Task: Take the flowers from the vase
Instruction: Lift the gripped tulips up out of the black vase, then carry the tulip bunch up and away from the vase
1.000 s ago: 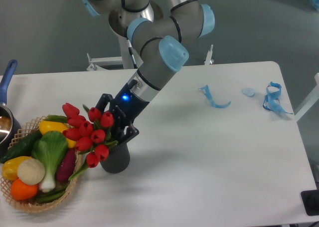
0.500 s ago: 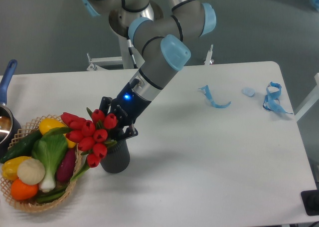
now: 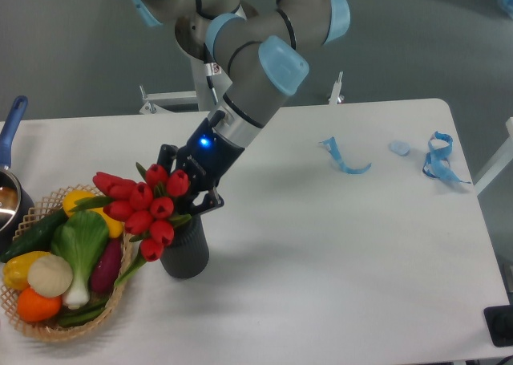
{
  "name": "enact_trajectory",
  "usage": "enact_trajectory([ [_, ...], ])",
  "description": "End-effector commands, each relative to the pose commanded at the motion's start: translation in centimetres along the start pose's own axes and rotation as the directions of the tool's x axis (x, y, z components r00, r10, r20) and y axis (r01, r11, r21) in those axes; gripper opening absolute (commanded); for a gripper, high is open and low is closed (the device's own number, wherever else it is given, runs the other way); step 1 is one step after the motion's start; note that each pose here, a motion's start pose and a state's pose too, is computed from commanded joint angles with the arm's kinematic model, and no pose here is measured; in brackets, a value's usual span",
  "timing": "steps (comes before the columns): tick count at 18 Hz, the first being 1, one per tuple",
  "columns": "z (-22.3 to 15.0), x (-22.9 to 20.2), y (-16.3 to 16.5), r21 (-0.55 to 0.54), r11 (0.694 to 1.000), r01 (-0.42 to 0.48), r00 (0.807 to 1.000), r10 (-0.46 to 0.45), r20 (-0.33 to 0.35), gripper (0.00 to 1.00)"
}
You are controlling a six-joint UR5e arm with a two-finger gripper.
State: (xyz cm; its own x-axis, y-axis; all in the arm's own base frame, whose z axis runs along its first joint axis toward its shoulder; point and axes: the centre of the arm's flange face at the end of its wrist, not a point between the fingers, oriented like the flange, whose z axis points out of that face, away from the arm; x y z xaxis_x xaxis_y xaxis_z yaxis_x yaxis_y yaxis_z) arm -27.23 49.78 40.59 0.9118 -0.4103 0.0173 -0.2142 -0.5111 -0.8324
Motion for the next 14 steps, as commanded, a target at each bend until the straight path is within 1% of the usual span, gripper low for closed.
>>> enact_trajectory([
  [4,-1.6,-0.1,-2.7,0.034,0.999,0.031,0.999,-0.032,0.022,0.37],
  [7,-2.8,-0.1,-4.8,0.070,0.997,0.030,0.999,-0.032,0.028,0.37],
  [12,-6.6,-1.3,-7.5,0.106,0.994,0.034,0.995,-0.044,0.094,0.37],
  [14,-7.8,-1.3,-8.7,0.146,0.988,0.052,0.994,-0.066,0.089,0.37],
])
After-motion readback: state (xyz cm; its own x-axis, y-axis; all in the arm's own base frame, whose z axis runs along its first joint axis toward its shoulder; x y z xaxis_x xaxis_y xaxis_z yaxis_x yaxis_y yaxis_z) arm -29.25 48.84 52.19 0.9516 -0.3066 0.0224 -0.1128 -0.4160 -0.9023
